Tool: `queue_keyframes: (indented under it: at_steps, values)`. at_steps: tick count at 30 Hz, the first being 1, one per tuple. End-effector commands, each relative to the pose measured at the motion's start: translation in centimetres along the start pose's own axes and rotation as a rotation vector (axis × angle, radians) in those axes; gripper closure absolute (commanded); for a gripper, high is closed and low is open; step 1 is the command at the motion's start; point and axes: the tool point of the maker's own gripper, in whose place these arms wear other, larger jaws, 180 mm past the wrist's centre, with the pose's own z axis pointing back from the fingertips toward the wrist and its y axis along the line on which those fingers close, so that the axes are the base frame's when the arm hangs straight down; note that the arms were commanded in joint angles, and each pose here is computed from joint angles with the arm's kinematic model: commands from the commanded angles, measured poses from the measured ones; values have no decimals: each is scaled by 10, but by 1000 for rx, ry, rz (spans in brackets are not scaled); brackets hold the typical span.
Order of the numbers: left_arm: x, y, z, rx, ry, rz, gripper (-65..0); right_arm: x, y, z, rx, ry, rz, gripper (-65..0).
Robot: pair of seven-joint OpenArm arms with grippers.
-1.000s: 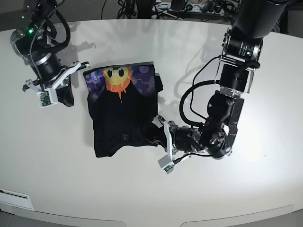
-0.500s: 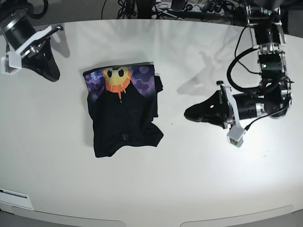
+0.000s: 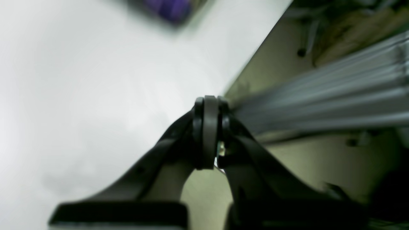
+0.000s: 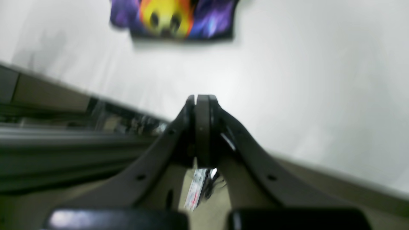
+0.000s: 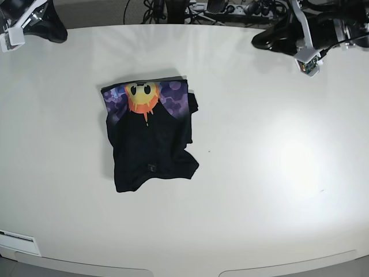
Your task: Fold the T-shirt properly
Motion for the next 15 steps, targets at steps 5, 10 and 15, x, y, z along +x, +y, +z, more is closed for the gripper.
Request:
queue_keyframes:
  at_steps: [5,10,15]
  values:
    - [-32,-24,13,-16,46,94,0,-33,8,17,6,156,-35,0]
    - [-64,-60,14,-73,101,264,0,-66,19,33,12,289,-100,0]
    - [-89,-82,19,-104,155,404,0,-107,22,44,42,390,-249,0]
